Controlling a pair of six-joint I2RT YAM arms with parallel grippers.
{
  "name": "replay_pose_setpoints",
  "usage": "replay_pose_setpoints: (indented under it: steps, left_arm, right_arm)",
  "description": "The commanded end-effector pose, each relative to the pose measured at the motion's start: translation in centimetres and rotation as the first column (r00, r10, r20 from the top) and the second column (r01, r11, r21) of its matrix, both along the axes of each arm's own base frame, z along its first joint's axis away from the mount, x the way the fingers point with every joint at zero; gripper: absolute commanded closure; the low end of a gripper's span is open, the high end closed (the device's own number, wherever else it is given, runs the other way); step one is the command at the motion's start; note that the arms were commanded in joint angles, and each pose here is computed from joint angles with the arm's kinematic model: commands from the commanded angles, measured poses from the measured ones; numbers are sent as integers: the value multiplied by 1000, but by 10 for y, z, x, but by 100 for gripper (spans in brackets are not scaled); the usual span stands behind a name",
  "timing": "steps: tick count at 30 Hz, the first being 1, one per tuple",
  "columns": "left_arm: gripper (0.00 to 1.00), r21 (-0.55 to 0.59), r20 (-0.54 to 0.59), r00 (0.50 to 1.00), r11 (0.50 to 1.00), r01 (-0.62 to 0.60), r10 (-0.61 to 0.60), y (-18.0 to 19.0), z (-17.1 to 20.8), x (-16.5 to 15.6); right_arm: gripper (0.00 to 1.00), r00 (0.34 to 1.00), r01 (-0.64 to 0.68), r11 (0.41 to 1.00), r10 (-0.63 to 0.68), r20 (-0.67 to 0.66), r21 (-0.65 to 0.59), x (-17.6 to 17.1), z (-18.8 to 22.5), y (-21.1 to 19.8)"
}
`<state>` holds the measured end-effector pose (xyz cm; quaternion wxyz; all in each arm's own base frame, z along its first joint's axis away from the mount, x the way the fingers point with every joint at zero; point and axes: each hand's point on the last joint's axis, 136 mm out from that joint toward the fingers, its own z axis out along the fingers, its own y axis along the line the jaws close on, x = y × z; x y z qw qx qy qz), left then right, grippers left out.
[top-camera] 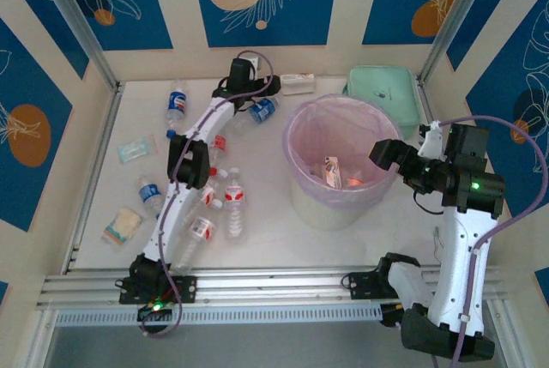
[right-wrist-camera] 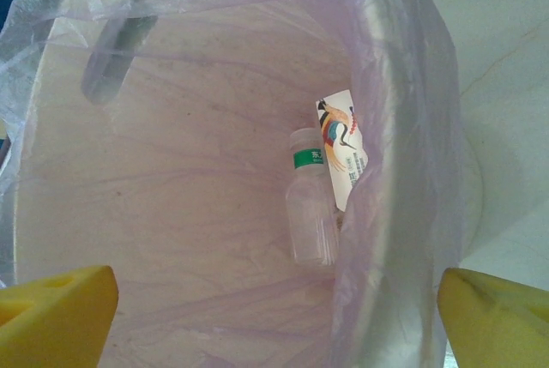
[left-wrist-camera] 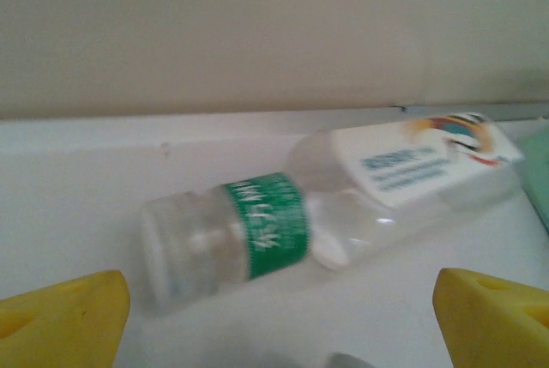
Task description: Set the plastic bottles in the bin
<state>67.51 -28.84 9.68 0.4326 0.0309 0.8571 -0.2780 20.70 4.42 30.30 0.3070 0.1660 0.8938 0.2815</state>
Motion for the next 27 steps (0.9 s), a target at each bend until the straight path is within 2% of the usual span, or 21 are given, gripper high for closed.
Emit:
replay_pose_setpoints:
  steps: [1,5,9,13,16,21,22,27]
  left_arm:
    - [9,-169,18,999,985,-45,49,2,22,16]
    - [9,-210,1,999,977,-31,32,2,7,19]
    - [9,-236,-4,1000,972,15,-17,-5,3,16]
    - [10,-295,-14,1000,955,9,-14,-10,3,17]
    - [16,-318,-44,999,947,-44,31,-7,-3,20]
    - [15,-345,-139,982,923,-171,130,3,-26,23]
    - [12,-352,-156,978,917,-188,140,2,-30,23]
    - [15,-338,-199,966,914,-225,164,-10,-46,16]
  right_arm:
    - [4,1000,-15,1000,15,-14,-6,-9,-2,3]
    - [4,1000,-14,1000,14,-13,-7,-11,-2,4]
    - [5,1000,-10,1000,10,-12,-7,-13,-1,4]
    - [5,1000,-6,1000,6,-13,2,-15,0,5]
    - [6,1000,-3,1000,3,-11,6,-17,2,7]
    - [6,1000,8,1000,-8,-7,-8,-24,6,7]
    - [6,1000,13,1000,-13,-10,-11,-26,6,6]
    - [7,1000,17,1000,-17,-8,-19,-29,8,6]
